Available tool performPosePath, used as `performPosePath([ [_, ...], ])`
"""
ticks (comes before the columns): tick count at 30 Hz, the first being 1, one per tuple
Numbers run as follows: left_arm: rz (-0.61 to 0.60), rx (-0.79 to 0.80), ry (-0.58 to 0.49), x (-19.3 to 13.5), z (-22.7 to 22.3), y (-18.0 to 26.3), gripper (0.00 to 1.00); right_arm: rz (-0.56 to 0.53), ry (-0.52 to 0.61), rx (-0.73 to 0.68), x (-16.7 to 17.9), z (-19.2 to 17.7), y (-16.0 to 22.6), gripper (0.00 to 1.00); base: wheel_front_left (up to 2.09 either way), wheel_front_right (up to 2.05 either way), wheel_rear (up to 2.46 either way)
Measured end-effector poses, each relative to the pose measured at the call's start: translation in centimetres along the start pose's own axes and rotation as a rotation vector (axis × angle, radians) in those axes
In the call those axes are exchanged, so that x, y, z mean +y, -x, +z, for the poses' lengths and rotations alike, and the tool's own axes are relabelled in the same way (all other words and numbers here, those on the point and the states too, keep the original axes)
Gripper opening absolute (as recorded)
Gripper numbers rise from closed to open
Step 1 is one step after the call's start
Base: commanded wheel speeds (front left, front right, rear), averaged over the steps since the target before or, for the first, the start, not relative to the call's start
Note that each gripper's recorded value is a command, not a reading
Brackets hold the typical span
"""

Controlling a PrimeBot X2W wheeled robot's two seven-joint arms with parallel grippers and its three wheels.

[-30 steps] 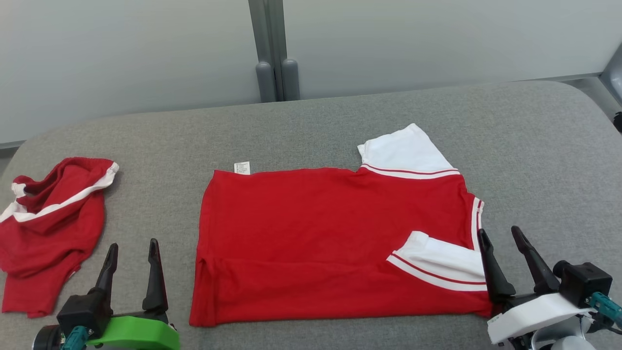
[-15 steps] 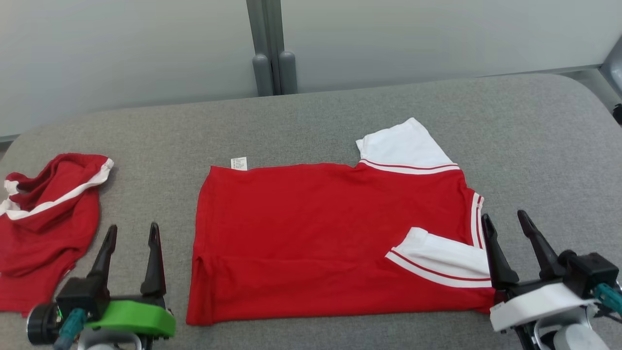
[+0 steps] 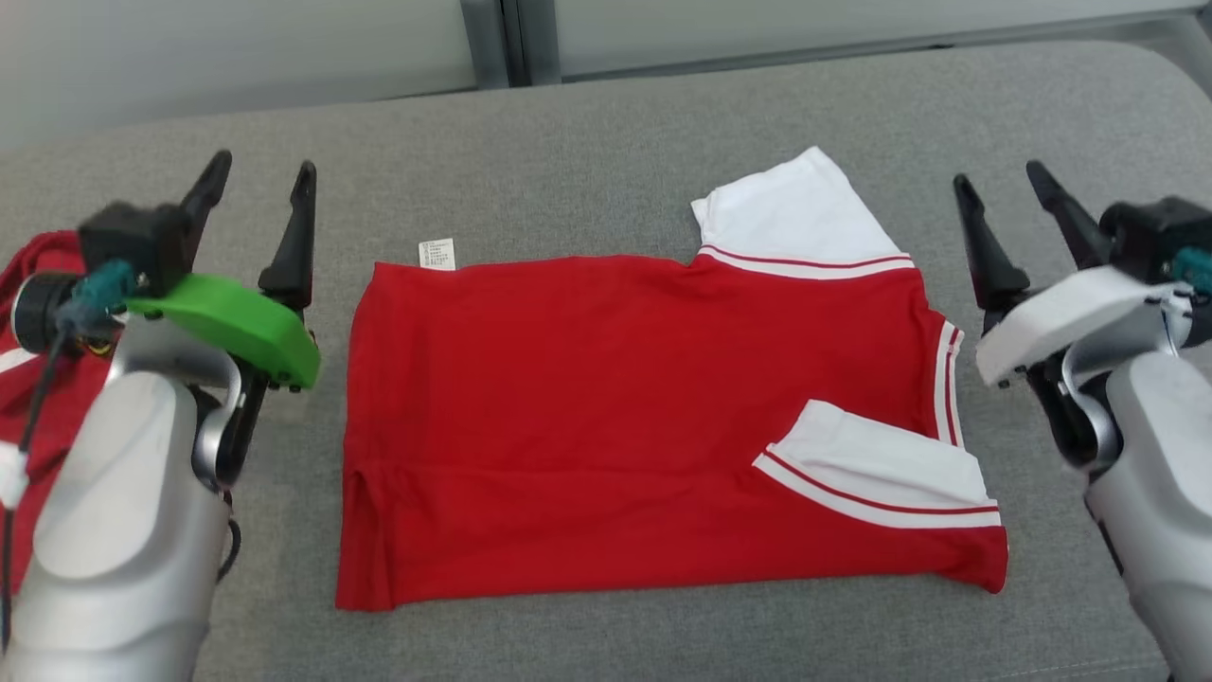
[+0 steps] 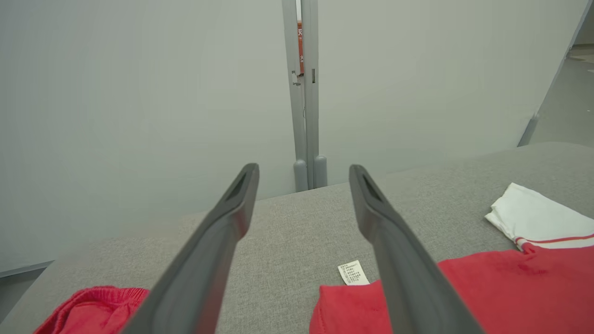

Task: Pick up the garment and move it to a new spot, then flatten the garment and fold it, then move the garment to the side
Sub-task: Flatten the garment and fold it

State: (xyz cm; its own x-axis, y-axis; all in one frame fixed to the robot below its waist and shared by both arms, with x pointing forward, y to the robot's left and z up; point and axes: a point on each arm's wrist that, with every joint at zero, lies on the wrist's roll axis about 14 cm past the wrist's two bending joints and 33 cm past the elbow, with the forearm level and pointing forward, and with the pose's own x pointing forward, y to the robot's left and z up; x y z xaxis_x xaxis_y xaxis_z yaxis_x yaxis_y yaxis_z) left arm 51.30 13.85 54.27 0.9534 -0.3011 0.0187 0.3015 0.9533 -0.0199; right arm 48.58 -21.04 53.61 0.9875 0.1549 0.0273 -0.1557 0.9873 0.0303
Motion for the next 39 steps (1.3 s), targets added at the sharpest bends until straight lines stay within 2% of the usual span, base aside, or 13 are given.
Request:
performPosePath([
  [5,-0.053,0.145,0.043,0.0,-1.9,-3.3,1.00,-0.001,0.021,0.105,-1.1,-1.6,-3.7,1.00,0.00,0.00,0.00],
  [10,-0.075,0.346,0.095,0.4,-5.8,-4.8,1.00,0.014,0.027,0.202,-1.1,-3.6,-6.5,1.00,0.00,0.00,0.00],
  [12,-0.089,0.440,0.104,0.3,-7.7,-4.8,1.00,0.020,0.026,0.242,-1.0,-4.5,-7.5,1.00,0.00,0.00,0.00],
  [24,-0.153,0.759,0.183,-1.1,-14.5,-2.9,1.00,0.042,0.027,0.395,-0.1,-8.6,-10.6,1.00,0.00,0.00,0.00],
  [34,-0.156,0.841,0.220,-1.3,-17.1,-2.3,1.00,0.073,0.045,0.434,1.3,-10.6,-11.8,1.00,0.00,0.00,0.00],
  [35,-0.158,0.846,0.216,-1.3,-17.3,-2.4,0.50,0.074,0.047,0.436,1.3,-10.8,-11.8,1.00,0.00,0.00,0.00],
  [36,-0.160,0.848,0.214,-1.4,-17.3,-2.5,0.19,0.076,0.053,0.444,1.3,-11.0,-11.8,1.00,0.00,0.00,0.00],
  [37,-0.162,0.849,0.214,-1.4,-17.4,-2.6,0.00,0.076,0.053,0.449,1.3,-11.2,-11.8,1.00,0.00,0.00,0.00],
  [39,-0.165,0.843,0.210,-1.4,-17.4,-2.8,0.00,0.077,0.062,0.473,1.3,-11.8,-11.7,1.00,0.00,0.00,0.00],
])
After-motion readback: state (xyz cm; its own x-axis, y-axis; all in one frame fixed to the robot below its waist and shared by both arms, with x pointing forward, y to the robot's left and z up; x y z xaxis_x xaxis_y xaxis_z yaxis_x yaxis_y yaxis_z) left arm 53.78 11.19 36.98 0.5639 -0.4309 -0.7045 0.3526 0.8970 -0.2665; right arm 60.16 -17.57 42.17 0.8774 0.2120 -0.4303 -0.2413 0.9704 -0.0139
